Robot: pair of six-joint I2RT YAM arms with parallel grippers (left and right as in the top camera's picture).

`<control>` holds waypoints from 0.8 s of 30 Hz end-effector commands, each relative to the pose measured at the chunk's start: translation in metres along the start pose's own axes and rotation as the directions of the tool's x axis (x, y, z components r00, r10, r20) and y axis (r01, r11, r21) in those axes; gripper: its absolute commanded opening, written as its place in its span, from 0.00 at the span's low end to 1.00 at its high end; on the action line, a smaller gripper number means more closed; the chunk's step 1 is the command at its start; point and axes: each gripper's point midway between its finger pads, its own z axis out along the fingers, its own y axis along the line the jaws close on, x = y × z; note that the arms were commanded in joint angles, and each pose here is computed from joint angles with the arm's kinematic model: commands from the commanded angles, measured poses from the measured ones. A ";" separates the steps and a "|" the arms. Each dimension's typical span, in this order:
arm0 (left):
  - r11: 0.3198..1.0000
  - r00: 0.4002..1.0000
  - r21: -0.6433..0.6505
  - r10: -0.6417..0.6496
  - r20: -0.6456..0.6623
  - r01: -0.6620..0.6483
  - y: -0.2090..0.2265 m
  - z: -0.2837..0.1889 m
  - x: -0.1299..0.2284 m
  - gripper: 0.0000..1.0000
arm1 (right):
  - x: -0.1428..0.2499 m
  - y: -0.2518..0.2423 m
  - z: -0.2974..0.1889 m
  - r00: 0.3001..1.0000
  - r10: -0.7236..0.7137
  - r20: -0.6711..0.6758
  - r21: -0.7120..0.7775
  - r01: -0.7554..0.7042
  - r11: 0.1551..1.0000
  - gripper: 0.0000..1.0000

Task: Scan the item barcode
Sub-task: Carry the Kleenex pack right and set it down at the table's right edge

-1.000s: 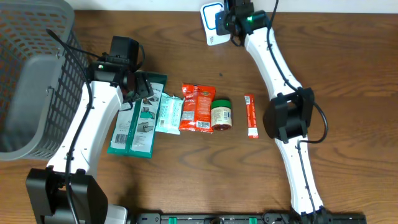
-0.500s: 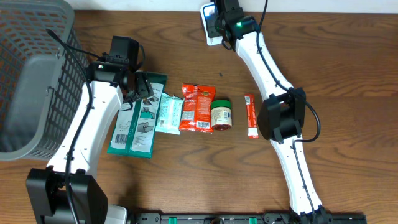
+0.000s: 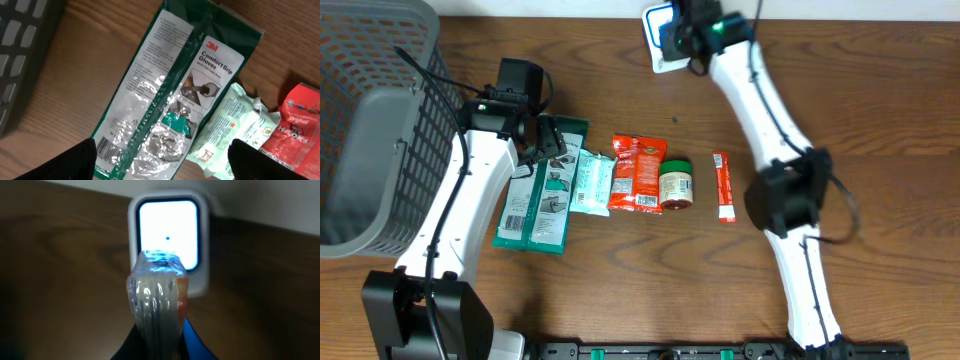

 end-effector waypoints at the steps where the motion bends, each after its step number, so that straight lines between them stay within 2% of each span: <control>1: 1.000 1.000 -0.009 0.007 -0.004 -0.007 0.002 0.001 0.001 0.84 | -0.058 0.001 -0.158 0.982 -0.019 0.188 -0.032 0.025 0.999 0.01; 5: 1.000 1.000 -0.009 0.007 -0.004 -0.007 0.002 0.001 0.001 0.84 | -0.035 -0.012 -0.233 0.989 -0.014 0.144 0.004 0.013 1.000 0.01; 6: 1.000 1.000 -0.009 0.007 -0.004 -0.007 0.002 0.001 0.001 0.84 | -0.019 -0.021 -0.260 0.994 -0.006 0.108 0.020 0.004 1.000 0.01; 9: 1.000 1.000 -0.009 0.007 -0.004 -0.007 0.002 0.001 0.001 0.84 | 0.005 -0.037 -0.283 0.999 0.013 0.043 0.053 -0.015 0.998 0.01; 15: 1.000 1.000 -0.009 0.007 -0.004 -0.007 0.002 0.001 0.001 0.84 | 0.054 -0.081 -0.286 0.984 0.093 -0.154 0.146 -0.071 0.987 0.01; 19: 1.000 1.000 -0.009 0.007 -0.004 -0.007 0.002 0.001 0.001 0.84 | 0.072 -0.115 -0.271 0.956 0.189 -0.223 0.222 -0.139 0.965 0.01; 22: 1.000 1.000 -0.009 0.007 -0.004 -0.007 0.002 0.001 0.001 0.84 | 0.097 -0.148 -0.259 0.907 0.316 -0.279 0.343 -0.214 0.915 0.01; 24: 1.000 1.000 -0.008 0.007 -0.004 -0.007 0.002 0.001 0.001 0.84 | 0.121 -0.174 -0.252 0.853 0.422 -0.306 0.458 -0.257 0.851 0.01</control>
